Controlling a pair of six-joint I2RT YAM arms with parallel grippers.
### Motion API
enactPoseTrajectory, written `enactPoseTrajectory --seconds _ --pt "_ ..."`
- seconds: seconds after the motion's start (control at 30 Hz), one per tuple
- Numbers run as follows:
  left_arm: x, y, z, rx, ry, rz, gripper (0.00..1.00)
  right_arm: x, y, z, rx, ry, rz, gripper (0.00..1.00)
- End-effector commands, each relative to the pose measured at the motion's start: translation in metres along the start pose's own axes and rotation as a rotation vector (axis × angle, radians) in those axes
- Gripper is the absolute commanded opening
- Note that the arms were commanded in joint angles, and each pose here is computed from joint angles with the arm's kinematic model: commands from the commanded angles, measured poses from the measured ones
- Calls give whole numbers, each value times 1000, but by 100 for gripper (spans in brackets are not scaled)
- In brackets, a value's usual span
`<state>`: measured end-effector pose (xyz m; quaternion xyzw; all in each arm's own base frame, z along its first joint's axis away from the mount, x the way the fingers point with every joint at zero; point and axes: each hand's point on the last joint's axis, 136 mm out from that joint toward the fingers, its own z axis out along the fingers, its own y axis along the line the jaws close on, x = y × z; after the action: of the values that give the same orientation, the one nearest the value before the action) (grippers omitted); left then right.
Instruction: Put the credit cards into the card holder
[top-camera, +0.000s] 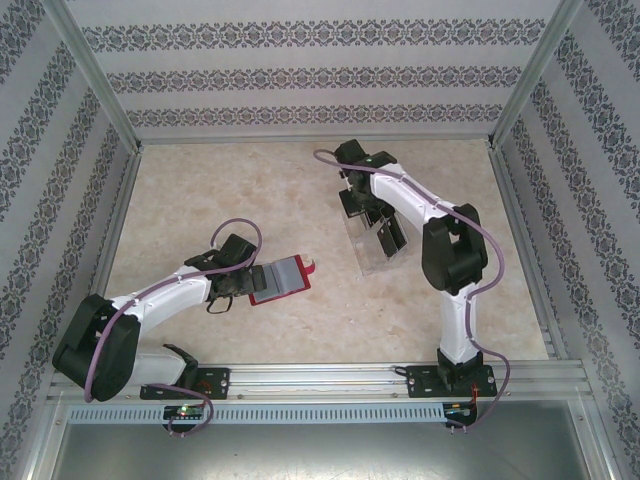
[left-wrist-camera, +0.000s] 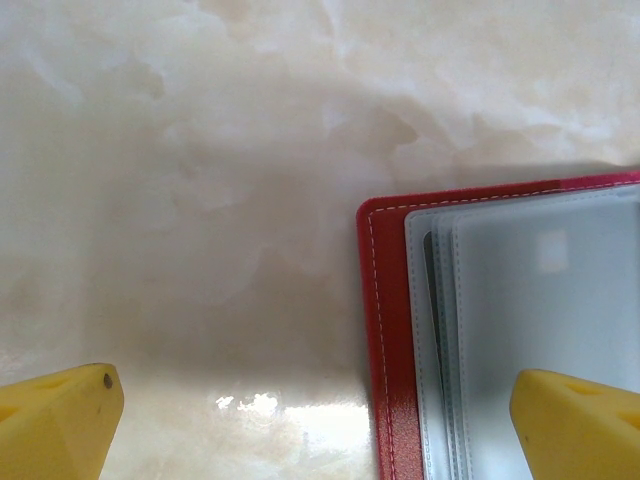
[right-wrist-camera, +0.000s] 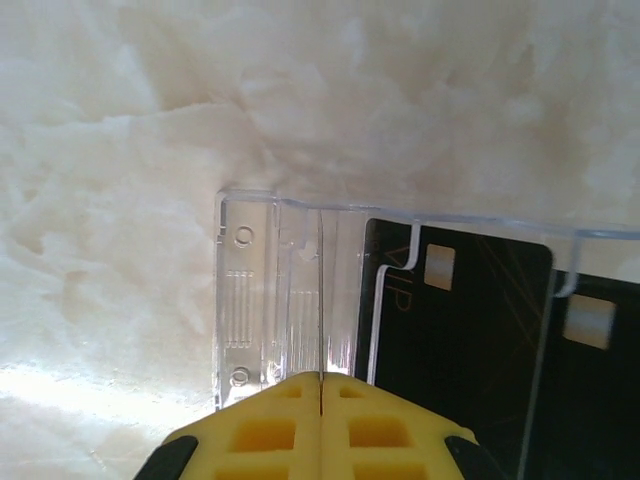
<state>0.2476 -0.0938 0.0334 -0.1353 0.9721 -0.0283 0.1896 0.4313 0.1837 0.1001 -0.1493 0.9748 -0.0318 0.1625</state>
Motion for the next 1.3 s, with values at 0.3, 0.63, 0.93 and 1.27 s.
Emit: enactPoseTrajectory --seconds 0.3,0.63,0.93,1.27 --pt "-7 1 -7 -22 -20 32 100 -29 26 -105 -244 -254 116 0" --pt "-8 -2 -4 -31 -3 45 100 6 118 -121 -748 -266 229 0" --pt "12 9 4 -69 55 50 100 49 187 -95 -983 -180 224 0" --pt "25 31 4 -157 82 37 100 69 209 -57 -1082 -147 263 0"
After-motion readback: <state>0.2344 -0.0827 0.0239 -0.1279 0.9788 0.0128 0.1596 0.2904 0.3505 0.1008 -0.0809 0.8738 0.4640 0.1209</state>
